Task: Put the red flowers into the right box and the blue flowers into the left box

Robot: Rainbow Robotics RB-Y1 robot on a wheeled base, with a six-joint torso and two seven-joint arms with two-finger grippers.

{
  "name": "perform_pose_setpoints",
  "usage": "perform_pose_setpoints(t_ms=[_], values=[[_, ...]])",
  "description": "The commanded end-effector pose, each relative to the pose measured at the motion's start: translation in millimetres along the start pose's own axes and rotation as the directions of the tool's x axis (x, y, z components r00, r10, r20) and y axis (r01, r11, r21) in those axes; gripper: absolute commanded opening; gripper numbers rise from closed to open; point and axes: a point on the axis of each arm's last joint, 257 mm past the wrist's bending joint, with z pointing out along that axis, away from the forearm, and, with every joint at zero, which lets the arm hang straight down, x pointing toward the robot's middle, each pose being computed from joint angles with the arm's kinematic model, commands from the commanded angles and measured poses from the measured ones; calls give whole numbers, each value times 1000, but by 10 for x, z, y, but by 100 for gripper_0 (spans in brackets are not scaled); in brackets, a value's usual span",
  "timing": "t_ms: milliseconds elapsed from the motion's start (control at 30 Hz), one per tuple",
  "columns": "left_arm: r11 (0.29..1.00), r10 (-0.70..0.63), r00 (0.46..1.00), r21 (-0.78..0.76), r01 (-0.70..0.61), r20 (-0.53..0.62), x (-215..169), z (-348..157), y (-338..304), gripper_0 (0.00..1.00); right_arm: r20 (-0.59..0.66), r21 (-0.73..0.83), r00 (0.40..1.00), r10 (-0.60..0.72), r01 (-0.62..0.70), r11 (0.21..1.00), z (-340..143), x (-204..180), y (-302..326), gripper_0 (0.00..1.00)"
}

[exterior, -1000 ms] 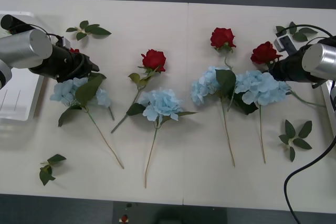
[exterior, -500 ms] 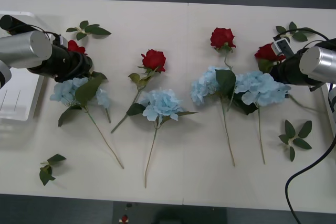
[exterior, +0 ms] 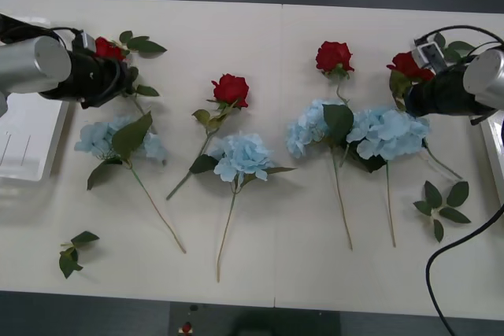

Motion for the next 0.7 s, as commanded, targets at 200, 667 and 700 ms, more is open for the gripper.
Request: perform_pose_setpoints(t_ms=[200, 667, 700], values=[[979, -72, 977, 202, 31, 201, -931, -465, -778, 0, 115, 78, 992, -54, 45, 996, -827, -771, -566, 0], [894, 251, 939, 315, -319, 236, -571, -930, -2078, 0, -43, 55, 992, 118, -115, 992, -1934, -207, -1298, 0], [878, 283, 928, 322, -353, 243, -484, -961, -2186, 0, -68, 72, 988, 140, -135, 988, -1981, -75, -1380, 0]])
